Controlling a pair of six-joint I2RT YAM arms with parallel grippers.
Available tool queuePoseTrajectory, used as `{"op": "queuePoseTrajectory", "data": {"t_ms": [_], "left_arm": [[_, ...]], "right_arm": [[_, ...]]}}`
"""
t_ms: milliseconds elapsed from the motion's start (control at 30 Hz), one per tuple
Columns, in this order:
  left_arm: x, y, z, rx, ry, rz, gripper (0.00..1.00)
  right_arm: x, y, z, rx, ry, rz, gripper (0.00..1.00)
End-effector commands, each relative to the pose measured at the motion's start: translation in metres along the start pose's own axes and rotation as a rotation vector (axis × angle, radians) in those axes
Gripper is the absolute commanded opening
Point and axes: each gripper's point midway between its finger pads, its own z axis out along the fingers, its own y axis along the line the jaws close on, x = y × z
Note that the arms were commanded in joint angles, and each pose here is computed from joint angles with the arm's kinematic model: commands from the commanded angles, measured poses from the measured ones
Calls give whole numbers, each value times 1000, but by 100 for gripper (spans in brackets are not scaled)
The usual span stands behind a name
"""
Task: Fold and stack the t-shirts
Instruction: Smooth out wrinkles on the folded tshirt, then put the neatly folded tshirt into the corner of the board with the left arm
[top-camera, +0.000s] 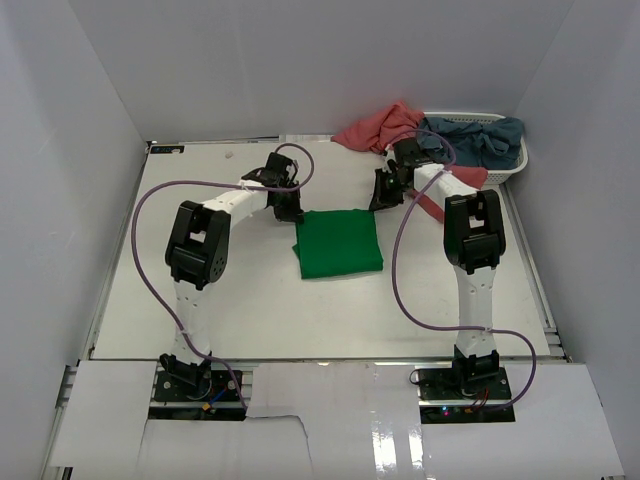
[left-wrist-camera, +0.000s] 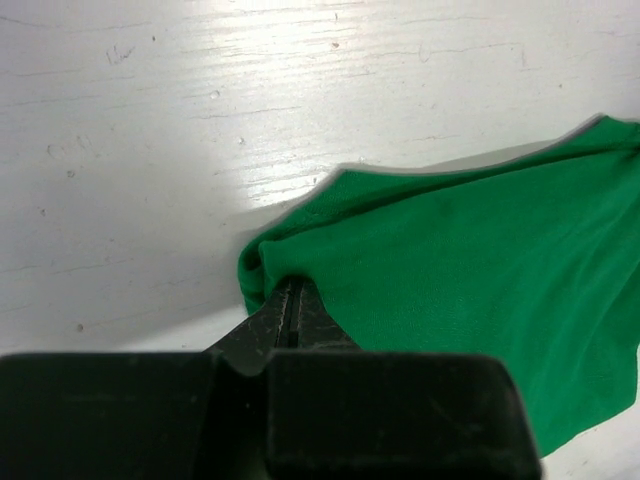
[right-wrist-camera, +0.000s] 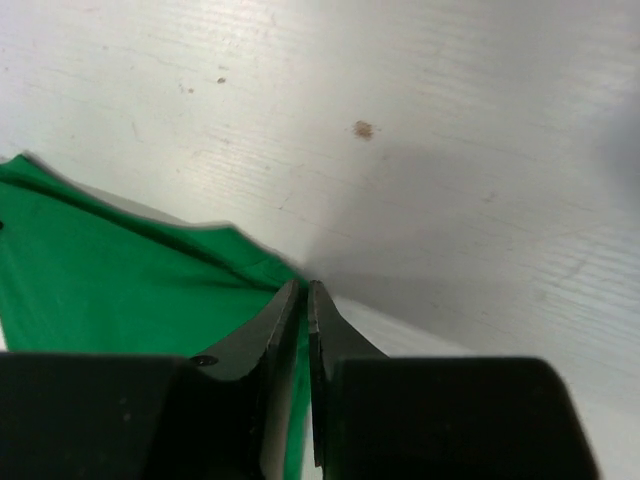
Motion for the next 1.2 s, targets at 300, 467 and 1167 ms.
{"op": "queuePoseTrajectory", "data": {"t_ms": [300,467,1167], "left_arm": [[-107,-27,-83,-63,-233,93,32],[-77,-8,-96,-132,-167,58,72],[33,2,-48,44,75,-111,72]], "right_arm": [[-122,44,-81,-15,-319,-151,37],[-93,47,-91,-30,-273,-132,44],[-27,48,-110,-58,-202,-146,45]]}}
